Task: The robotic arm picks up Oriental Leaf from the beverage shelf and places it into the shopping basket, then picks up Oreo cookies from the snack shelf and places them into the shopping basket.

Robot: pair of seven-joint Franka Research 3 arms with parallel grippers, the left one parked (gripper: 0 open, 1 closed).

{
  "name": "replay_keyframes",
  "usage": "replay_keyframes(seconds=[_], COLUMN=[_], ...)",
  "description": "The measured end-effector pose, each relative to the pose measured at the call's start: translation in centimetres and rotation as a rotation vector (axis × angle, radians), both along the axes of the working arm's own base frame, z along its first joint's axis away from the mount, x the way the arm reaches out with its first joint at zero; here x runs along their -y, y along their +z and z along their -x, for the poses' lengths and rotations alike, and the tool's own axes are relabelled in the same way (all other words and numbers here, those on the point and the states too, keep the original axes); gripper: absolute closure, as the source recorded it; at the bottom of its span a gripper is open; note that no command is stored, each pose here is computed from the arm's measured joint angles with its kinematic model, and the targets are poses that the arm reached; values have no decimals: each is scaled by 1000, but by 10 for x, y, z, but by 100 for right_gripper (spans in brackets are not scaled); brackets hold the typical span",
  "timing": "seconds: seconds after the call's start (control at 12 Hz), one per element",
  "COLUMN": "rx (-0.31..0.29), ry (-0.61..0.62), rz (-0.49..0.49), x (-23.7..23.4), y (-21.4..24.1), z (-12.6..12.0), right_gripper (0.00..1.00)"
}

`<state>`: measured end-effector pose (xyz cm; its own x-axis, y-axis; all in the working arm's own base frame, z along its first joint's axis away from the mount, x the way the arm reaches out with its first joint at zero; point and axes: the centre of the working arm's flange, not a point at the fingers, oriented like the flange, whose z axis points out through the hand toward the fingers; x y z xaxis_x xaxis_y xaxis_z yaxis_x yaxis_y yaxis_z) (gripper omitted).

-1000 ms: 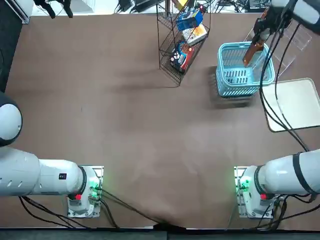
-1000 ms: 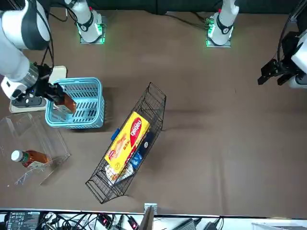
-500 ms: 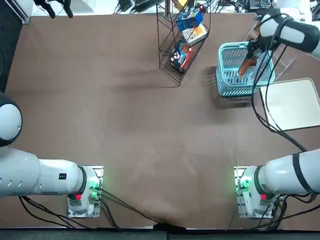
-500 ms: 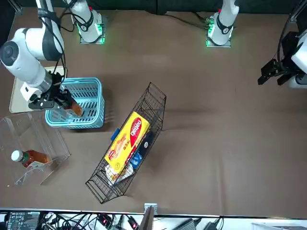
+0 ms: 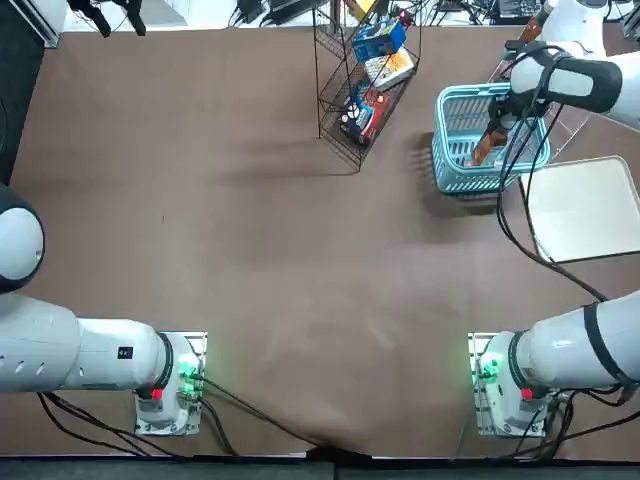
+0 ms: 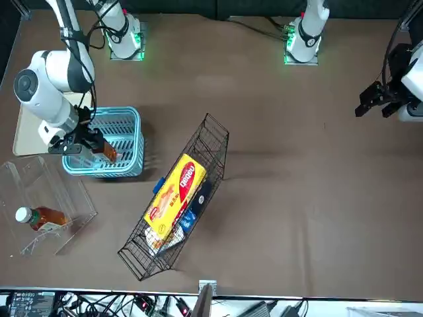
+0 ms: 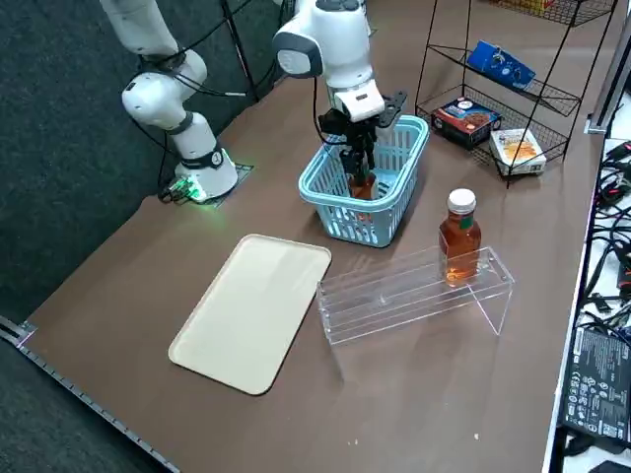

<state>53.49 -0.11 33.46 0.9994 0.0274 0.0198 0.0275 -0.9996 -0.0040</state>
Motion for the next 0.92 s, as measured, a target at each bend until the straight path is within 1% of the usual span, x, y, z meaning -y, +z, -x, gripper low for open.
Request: replay_keyframes(seconds=[0.25, 0.33, 0.42, 0.5, 0.58, 0.75, 0.92], rx=[-4, -4, 0, 14, 24, 25, 18], ry=[-1, -2, -2, -3, -3, -3, -1], rz=[0, 0, 0, 0, 0, 0, -1], x=[0, 1, 1, 1, 1, 1, 1], y=[-4, -4, -2, 5, 11, 29, 60], z=[0, -1, -1, -4, -7, -14, -22], right_gripper=[45, 38, 28, 7, 0, 0, 0])
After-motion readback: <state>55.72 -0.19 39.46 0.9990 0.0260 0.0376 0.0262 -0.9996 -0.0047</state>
